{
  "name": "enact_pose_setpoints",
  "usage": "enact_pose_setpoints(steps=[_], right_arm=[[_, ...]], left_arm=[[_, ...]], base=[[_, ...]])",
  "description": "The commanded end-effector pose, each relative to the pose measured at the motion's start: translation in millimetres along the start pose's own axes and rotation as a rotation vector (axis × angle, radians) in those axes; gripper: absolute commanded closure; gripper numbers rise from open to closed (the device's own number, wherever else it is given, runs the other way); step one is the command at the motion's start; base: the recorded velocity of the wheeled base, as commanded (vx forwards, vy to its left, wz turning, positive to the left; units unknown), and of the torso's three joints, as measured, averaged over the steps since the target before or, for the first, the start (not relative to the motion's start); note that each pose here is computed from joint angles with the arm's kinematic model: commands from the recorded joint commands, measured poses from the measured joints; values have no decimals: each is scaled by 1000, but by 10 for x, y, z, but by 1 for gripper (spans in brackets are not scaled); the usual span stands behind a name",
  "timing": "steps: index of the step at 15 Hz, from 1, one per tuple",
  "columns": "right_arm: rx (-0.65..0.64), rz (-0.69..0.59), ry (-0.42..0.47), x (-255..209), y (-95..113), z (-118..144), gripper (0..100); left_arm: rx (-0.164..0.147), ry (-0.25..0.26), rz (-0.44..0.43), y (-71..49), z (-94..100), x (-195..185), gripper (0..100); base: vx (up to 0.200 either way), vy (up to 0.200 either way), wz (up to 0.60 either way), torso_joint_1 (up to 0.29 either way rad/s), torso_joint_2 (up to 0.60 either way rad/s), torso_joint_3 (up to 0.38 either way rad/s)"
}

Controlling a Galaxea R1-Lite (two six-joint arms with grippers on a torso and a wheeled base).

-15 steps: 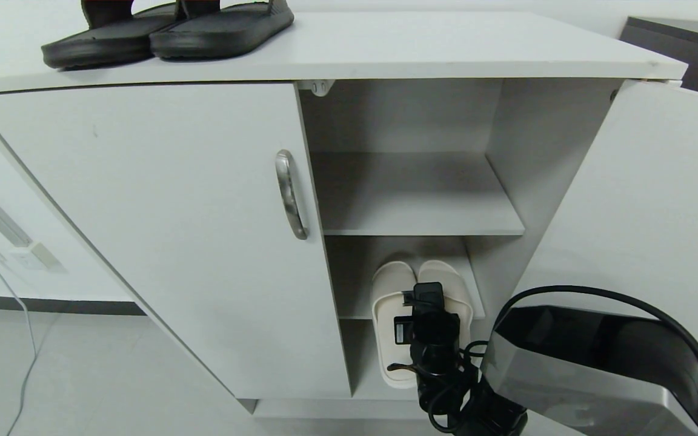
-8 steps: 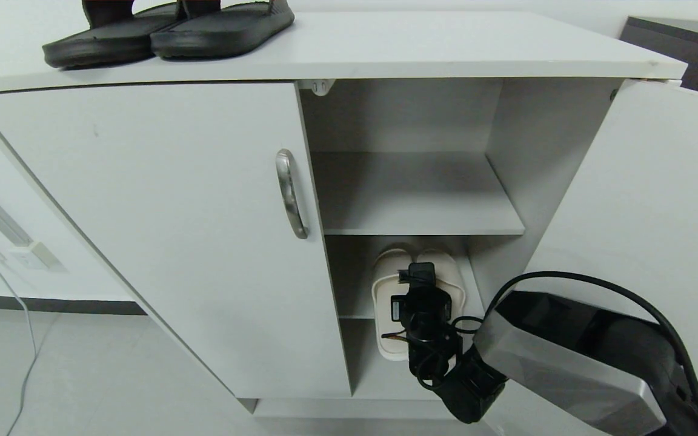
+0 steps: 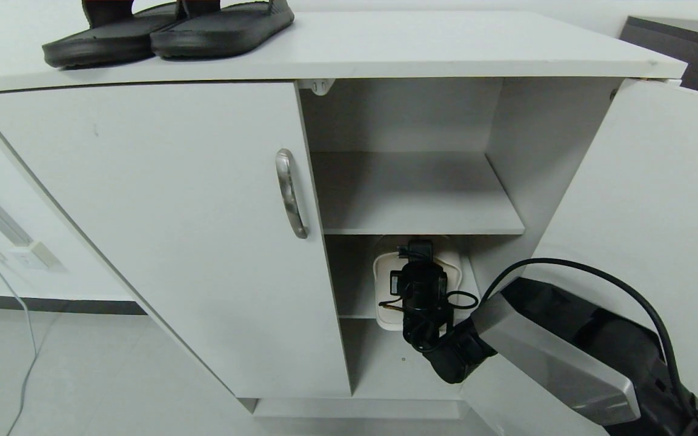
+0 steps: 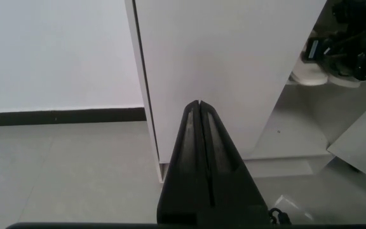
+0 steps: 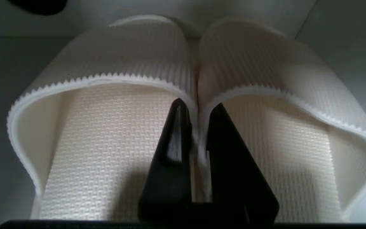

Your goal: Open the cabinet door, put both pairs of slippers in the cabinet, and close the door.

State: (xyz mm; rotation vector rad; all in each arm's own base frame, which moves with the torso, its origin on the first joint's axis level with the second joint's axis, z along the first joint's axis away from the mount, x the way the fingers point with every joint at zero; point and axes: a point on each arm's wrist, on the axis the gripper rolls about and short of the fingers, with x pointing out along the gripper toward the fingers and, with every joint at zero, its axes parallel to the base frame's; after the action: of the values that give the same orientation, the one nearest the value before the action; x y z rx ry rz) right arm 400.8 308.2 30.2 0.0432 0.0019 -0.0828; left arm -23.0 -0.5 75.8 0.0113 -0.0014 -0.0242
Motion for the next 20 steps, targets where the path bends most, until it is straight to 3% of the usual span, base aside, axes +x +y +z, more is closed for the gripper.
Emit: enact_pose_setpoints(steps=[1, 20], right_arm=[[0, -5, -1, 33, -7, -36, 100], [6, -21, -9, 258, -15, -115, 100]], left_arm=[[-1, 1, 0, 0, -1, 1, 100], [1, 1, 0, 0, -1, 1, 100]], base=[[0, 0, 0, 0, 0, 0], [0, 0, 0, 0, 0, 0]])
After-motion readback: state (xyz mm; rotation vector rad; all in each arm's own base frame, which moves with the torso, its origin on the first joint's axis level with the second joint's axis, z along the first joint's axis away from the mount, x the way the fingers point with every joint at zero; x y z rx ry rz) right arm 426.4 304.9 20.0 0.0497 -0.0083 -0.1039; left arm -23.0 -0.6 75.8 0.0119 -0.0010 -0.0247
